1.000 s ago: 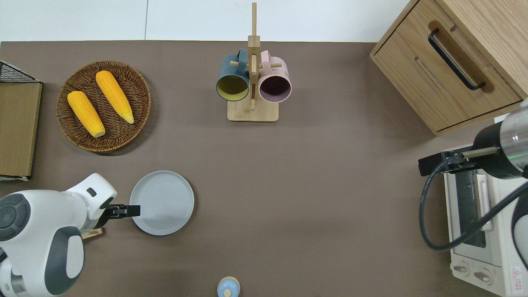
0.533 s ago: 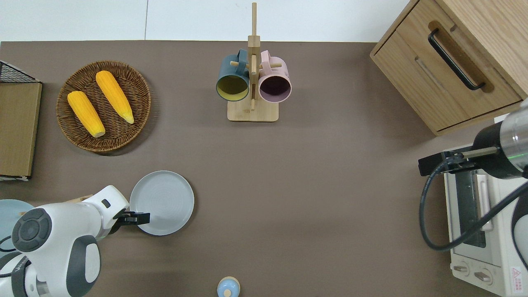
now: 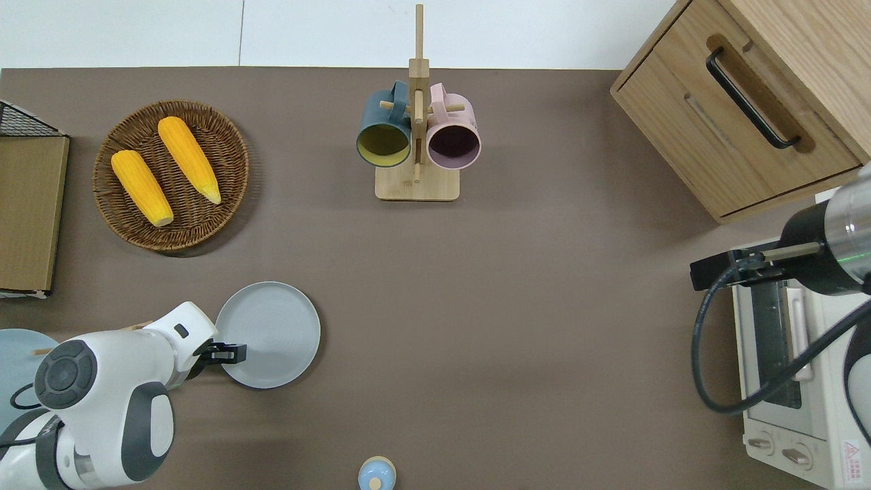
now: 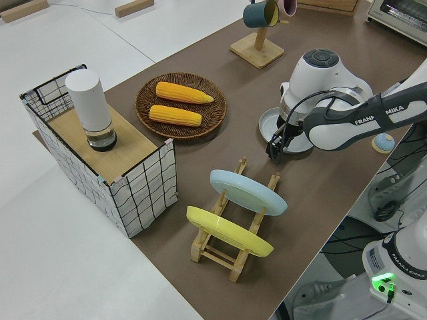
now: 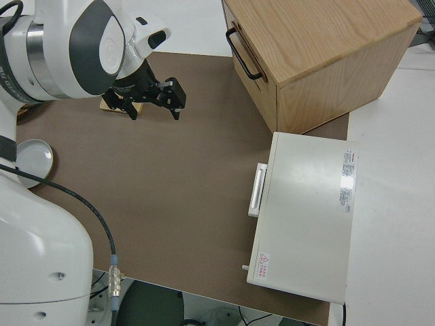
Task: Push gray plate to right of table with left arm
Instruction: 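Lower the left gripper against the gray plate's rim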
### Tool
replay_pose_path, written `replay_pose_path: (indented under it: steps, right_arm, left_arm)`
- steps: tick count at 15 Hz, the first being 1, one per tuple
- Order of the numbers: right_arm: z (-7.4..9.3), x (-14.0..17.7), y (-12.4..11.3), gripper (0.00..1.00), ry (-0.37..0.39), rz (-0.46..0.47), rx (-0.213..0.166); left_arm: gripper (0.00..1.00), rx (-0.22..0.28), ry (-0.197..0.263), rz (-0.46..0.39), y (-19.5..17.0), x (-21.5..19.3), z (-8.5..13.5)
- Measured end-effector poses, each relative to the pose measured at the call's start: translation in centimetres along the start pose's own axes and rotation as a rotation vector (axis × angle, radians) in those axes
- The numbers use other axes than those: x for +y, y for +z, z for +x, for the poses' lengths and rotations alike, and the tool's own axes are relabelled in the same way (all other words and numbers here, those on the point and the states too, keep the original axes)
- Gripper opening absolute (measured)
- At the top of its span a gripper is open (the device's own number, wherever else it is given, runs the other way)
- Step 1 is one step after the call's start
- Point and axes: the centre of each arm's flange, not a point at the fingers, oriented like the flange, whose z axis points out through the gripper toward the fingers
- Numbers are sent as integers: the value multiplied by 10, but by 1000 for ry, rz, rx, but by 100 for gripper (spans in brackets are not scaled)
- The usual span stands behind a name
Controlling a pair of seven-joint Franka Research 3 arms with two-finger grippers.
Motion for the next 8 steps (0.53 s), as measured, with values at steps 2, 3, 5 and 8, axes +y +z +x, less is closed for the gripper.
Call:
replay_pose_path:
  steps: [2,3,5,8]
  right_arm:
    - [0,0,0,99,0,0,0]
    - [0,0,0,99,0,0,0]
    - [0,0,0,99,0,0,0]
    - [0,0,0,99,0,0,0]
  left_arm:
    - [45,6,-2,1,-3,-1,1]
    - [33,8,-2,2,-3,-1,1]
    - [15,10,-3,1,-4,0,1]
    - [7,17,-5,-2,-7,1,2]
